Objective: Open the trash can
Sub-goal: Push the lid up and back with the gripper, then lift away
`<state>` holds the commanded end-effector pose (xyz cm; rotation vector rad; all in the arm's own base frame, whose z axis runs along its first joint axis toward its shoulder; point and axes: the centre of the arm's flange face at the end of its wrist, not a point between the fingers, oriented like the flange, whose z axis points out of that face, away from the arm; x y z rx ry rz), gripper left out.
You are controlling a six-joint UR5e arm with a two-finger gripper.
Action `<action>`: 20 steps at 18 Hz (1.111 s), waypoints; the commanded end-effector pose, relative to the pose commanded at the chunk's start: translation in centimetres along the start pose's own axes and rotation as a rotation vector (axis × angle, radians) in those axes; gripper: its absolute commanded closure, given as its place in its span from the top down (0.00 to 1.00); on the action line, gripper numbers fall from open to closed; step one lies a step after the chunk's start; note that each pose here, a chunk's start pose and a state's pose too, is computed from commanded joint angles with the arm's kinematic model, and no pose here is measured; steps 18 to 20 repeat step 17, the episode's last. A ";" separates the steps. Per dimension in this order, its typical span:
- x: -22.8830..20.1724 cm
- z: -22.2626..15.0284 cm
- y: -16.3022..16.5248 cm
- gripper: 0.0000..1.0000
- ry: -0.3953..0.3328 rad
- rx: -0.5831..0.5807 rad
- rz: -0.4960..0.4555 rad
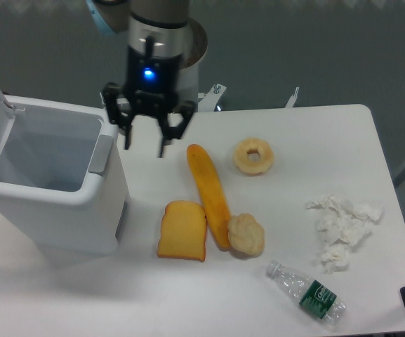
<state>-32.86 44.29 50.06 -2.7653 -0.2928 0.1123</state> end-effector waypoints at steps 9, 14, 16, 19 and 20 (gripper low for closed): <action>-15.1 10.0 4.6 1.00 -0.022 -0.265 0.213; -19.4 15.2 5.9 1.00 0.033 -0.318 0.453; -20.8 16.4 5.1 1.00 -0.008 -0.349 0.508; -20.6 16.9 5.0 1.00 -0.011 -0.352 0.515; -20.6 16.9 5.0 1.00 -0.011 -0.352 0.515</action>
